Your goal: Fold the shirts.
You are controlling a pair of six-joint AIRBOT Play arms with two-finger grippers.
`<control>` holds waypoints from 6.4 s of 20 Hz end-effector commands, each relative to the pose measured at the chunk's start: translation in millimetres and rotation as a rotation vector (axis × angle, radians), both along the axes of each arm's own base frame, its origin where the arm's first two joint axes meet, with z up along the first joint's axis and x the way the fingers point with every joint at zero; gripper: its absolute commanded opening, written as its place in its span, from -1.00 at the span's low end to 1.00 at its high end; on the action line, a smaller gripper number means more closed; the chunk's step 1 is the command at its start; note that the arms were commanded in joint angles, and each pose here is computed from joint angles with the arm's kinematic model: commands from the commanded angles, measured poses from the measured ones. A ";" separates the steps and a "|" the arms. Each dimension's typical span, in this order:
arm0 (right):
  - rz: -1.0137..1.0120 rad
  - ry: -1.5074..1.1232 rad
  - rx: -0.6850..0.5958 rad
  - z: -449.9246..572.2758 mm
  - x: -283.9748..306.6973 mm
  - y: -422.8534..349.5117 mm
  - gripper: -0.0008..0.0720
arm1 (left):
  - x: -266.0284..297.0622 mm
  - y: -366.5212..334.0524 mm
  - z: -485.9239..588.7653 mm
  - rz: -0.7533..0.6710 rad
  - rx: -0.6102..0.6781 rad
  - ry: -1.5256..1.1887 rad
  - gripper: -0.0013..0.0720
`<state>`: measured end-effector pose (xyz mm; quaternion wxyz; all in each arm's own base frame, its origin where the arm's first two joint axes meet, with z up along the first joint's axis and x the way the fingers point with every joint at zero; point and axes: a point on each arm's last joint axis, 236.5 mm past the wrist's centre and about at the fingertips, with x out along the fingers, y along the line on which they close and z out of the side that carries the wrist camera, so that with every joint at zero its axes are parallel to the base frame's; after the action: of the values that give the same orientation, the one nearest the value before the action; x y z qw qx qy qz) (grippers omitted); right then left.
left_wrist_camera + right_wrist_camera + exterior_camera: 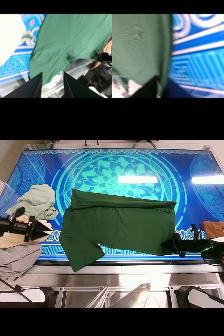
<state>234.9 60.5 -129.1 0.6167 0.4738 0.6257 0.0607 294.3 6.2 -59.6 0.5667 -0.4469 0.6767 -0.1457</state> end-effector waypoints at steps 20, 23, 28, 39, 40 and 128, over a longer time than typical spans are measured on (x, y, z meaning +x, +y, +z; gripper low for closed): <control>0.163 0.047 -0.026 -6.6 -35.7 1.6 -0.93 | -78.5 -104.2 -55.0 -0.233 -0.028 0.118 -0.87; 0.162 0.049 -0.025 -6.2 -35.6 1.7 -0.93 | -79.0 -93.2 -47.6 -0.202 -0.069 0.115 -0.87; 0.163 0.049 -0.025 -6.3 -35.8 1.5 -0.90 | -74.8 -77.3 -39.7 -0.117 -0.114 0.120 -0.20; 0.107 0.060 0.007 11.5 -32.6 -5.2 -0.61 | -92.6 -101.9 -54.6 -0.307 -0.026 0.126 -0.20; 0.085 0.077 -0.001 14.9 -36.6 -12.1 -0.60 | -92.5 -101.7 -54.9 -0.307 -0.025 0.125 -0.20; 0.043 -0.439 -0.277 54.0 177.7 -135.9 0.92 | 218.5 -127.2 82.5 -0.289 -0.092 -0.518 -0.97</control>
<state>418.5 -60.0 -57.5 0.8058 0.3602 0.4513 0.1314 529.0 -100.1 24.5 0.6943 -0.3199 0.5387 -0.3540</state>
